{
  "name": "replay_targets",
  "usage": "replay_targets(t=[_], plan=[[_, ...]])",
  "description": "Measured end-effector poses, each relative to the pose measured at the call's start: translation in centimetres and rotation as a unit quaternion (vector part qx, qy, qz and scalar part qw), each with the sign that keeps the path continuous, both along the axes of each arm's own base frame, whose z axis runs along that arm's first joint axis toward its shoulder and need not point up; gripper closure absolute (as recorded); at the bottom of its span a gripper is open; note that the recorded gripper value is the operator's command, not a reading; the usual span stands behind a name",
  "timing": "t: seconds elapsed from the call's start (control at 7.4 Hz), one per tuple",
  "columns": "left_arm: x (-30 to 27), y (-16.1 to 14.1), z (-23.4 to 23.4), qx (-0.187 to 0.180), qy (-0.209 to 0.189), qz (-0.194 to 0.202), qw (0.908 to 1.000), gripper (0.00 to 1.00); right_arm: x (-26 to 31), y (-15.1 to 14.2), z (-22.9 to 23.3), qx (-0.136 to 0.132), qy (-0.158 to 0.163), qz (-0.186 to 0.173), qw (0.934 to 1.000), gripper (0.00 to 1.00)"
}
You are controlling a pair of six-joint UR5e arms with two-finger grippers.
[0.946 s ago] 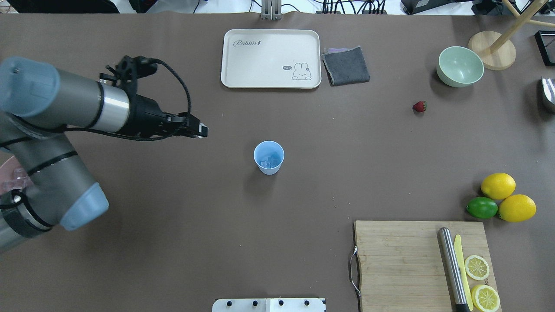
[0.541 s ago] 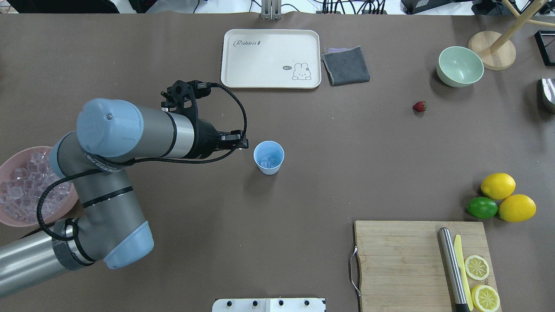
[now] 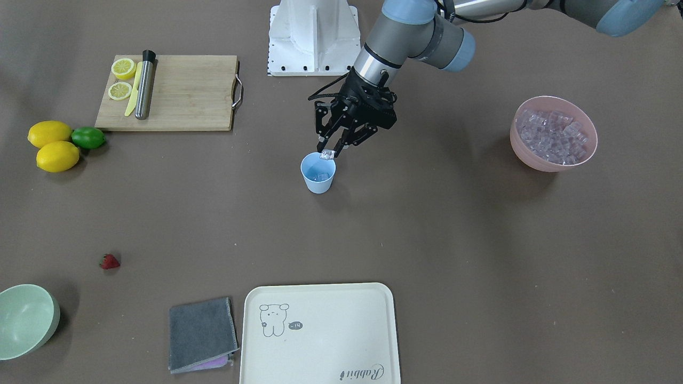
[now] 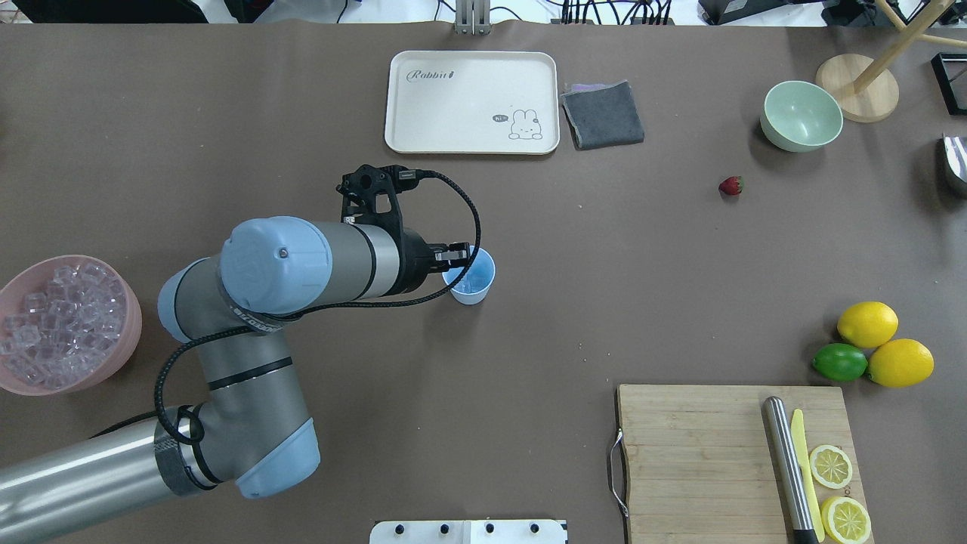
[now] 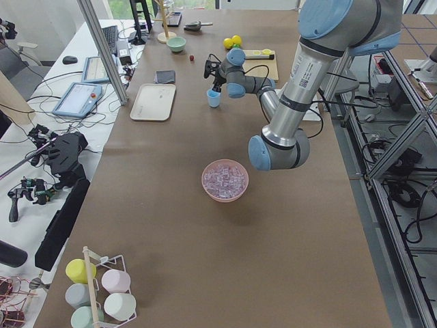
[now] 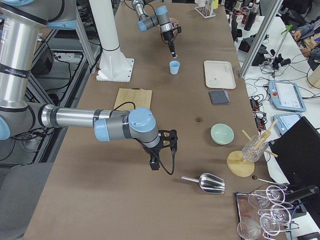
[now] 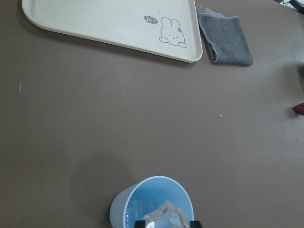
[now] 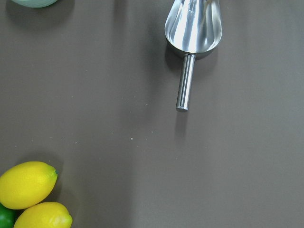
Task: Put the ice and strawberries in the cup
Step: 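Open the left gripper over the light-blue cup to drop the ice cube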
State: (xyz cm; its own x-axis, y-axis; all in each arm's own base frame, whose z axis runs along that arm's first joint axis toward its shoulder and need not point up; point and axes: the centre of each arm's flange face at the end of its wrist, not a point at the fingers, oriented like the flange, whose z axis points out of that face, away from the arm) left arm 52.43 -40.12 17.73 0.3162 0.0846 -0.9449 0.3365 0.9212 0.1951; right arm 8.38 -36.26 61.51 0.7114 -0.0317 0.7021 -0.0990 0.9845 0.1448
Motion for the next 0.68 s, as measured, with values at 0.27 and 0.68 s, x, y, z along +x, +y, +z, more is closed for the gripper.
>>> replay_targets(t=[0.27, 0.68], plan=[[0.85, 0.03, -0.08, 0.005, -0.004, -0.016, 0.9998, 1.00, -0.43, -0.82, -0.59, -0.005, -0.003, 0.006, 1.0000, 0.00], [1.34, -0.29, -0.07, 0.008, -0.007, -0.026, 0.9996, 0.81, -0.80, -1.15, -0.80, -0.007, -0.004, 0.006, 0.9999, 0.00]])
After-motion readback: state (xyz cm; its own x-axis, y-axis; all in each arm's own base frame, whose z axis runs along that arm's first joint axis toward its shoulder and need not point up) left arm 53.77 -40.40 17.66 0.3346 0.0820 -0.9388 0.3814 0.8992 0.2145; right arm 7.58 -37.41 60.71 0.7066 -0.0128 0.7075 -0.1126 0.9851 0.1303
